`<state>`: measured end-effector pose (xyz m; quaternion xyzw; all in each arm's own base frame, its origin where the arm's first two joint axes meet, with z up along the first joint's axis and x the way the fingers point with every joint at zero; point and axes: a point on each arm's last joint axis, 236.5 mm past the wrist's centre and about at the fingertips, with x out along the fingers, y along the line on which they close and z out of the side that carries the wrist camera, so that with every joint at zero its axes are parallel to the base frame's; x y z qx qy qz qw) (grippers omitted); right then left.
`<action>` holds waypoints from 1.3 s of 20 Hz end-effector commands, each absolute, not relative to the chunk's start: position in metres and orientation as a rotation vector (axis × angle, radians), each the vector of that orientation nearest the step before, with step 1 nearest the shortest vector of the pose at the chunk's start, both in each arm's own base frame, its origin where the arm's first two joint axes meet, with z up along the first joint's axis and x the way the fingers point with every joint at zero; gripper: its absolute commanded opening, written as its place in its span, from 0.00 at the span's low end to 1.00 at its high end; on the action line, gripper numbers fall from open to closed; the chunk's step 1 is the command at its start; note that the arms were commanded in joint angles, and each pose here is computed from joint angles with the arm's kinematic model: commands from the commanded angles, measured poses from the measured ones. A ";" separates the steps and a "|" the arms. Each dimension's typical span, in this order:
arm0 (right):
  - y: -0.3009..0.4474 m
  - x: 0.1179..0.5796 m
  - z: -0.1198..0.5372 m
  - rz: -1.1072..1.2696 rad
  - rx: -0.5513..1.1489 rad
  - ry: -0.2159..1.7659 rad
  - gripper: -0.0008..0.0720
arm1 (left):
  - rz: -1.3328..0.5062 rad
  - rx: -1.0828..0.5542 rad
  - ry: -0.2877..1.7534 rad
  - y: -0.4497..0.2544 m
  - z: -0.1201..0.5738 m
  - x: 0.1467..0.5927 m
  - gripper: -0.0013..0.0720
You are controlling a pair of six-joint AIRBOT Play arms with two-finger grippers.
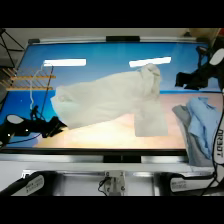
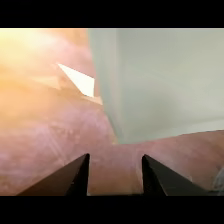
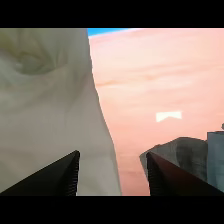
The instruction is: Fold the shirts.
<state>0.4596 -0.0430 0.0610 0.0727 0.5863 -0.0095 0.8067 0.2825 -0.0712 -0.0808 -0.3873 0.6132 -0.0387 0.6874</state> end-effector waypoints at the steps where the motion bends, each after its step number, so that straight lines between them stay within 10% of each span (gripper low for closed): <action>1: -0.033 0.462 0.058 0.007 0.133 1.259 0.75 | -0.066 -0.862 1.338 -0.084 -0.093 0.289 0.55; 6: -0.032 0.461 0.055 0.011 0.133 1.272 0.75 | 0.018 -0.893 1.294 -0.084 -0.108 0.306 0.52; 10: -0.032 0.460 0.055 0.013 0.131 1.273 0.75 | -0.012 -0.876 1.313 -0.088 -0.106 0.302 0.05; 26: 0.011 0.510 -0.083 0.205 0.392 1.350 0.75 | -0.168 -0.748 1.205 -0.095 -0.047 0.295 0.06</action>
